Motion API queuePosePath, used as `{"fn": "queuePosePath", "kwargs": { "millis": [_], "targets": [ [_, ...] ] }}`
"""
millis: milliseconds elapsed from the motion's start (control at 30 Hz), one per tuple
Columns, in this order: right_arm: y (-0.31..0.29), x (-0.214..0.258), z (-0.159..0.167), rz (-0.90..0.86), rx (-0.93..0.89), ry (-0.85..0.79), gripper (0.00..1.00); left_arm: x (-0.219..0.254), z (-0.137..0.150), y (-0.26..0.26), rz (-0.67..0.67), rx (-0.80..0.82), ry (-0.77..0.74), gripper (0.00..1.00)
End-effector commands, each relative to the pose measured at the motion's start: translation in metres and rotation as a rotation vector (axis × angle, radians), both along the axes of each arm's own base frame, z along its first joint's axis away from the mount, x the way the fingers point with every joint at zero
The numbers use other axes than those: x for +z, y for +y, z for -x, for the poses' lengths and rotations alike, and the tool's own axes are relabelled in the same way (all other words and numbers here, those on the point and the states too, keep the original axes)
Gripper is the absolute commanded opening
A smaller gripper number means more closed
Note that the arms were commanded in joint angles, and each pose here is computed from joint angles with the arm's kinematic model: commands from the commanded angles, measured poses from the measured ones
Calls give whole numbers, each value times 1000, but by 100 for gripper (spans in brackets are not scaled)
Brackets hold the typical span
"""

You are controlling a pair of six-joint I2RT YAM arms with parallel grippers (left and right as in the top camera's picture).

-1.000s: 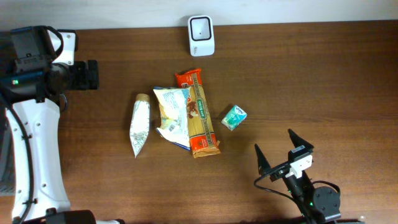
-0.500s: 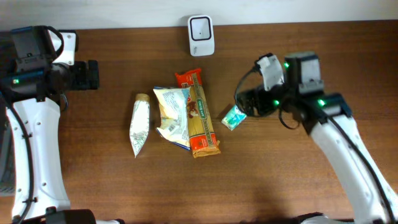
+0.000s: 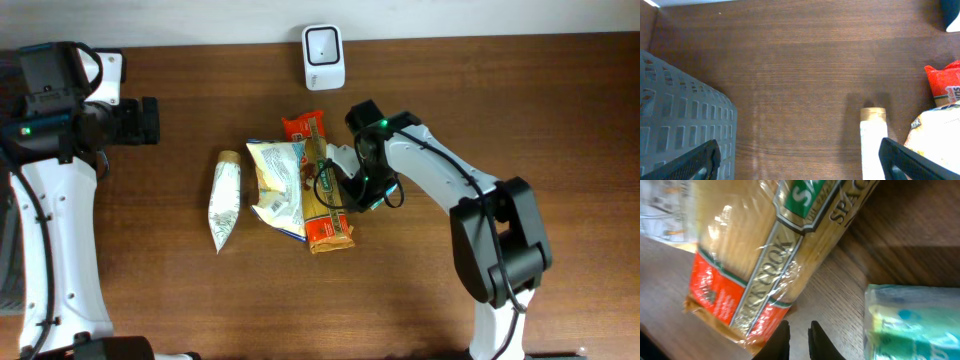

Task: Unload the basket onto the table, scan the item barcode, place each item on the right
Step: 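Grasp the green tissue pack with the right gripper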

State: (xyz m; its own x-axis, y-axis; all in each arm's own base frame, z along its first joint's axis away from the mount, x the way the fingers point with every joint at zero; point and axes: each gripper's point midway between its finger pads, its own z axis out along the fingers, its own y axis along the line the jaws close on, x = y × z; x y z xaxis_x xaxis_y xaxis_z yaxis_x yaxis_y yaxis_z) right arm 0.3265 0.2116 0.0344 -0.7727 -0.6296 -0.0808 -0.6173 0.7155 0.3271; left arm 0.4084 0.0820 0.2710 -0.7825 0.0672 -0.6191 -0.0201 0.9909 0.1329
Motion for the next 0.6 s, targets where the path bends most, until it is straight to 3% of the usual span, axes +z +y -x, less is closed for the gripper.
{"fn": "queuePosePath", "kwargs": {
  "millis": [0,267,333,567],
  "targets": [
    [-9,-6,-11,73,14,-53,15,1,0,0,-2,-14,-3,99],
    [-36,-8,-69,260,-162,-294,15,1,0,0,-2,-14,-3,99],
    [-61,-5,-89,343,-328,-358,18,1,0,0,-2,-14,-3,99],
    [-128,-8,-98,294,-583,-231,19,1,0,0,-2,-14,-3,99]
  ]
}}
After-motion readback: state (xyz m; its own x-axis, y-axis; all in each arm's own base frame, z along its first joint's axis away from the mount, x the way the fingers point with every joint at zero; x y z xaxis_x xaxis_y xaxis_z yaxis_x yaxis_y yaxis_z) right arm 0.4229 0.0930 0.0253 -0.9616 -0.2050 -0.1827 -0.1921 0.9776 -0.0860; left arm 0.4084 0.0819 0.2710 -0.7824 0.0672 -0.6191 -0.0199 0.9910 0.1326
